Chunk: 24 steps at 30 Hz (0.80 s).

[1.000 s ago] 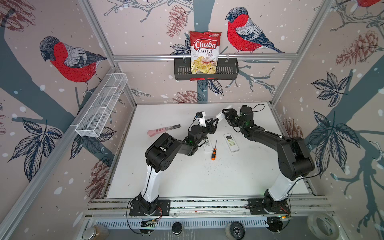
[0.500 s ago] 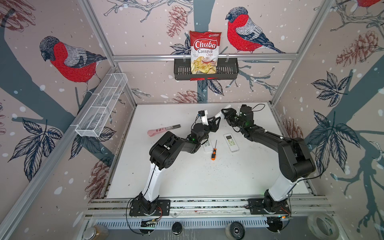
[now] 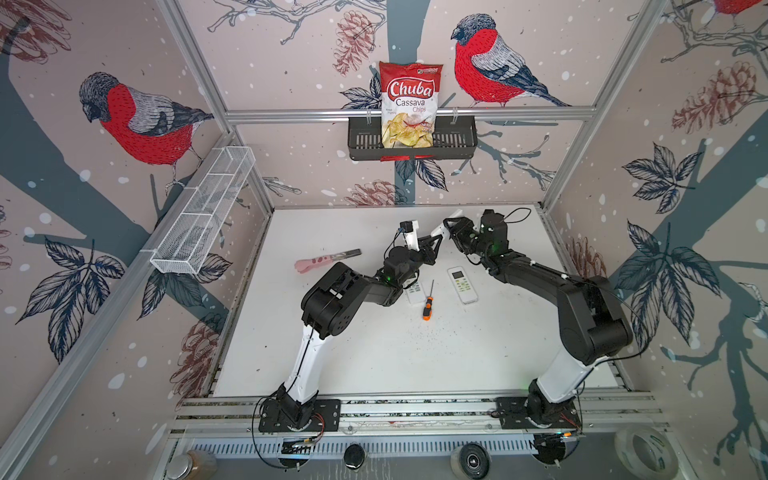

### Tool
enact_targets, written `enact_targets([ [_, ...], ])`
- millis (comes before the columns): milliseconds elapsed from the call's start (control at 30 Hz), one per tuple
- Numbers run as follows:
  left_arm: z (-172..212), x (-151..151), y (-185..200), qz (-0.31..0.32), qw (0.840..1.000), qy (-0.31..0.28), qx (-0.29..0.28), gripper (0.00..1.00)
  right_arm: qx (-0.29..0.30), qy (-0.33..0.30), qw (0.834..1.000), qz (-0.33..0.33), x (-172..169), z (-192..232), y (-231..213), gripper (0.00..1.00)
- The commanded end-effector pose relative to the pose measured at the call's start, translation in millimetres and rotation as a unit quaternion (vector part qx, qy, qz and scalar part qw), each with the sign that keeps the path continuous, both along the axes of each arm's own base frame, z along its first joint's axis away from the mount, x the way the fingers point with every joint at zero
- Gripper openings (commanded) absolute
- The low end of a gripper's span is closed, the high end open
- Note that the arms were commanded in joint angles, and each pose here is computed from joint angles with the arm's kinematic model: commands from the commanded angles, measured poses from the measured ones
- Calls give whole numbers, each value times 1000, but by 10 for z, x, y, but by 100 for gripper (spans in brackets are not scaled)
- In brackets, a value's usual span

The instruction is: Unload the batteries from the remote control

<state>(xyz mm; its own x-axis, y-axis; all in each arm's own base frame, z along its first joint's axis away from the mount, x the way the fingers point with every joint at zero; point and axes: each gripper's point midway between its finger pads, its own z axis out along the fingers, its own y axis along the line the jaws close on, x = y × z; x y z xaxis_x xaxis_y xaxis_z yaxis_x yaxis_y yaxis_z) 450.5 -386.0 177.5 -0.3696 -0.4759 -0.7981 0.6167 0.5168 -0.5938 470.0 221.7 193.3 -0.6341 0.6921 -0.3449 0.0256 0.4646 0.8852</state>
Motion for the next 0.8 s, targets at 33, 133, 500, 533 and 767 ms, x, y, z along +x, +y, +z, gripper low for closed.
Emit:
enact_targets([
  [33, 65, 56, 125, 24, 1000, 0, -12, 28, 3, -27, 1000, 0, 36, 136, -14, 35],
  [133, 66, 58, 142, 25, 1000, 0, -11, 27, 3, -28, 1000, 0, 38, 142, -14, 35],
  [500, 116, -27, 176, 17, 1000, -4, -17, 39, 3, -27, 1000, -6, 65, 137, -63, 35],
  [533, 116, -36, 183, 17, 1000, -4, -18, 42, 2, -27, 1000, -6, 66, 130, -64, 35],
  [767, 118, -92, 209, 12, 1000, -6, -20, 48, 3, -24, 1000, -6, 70, 99, -68, 35],
])
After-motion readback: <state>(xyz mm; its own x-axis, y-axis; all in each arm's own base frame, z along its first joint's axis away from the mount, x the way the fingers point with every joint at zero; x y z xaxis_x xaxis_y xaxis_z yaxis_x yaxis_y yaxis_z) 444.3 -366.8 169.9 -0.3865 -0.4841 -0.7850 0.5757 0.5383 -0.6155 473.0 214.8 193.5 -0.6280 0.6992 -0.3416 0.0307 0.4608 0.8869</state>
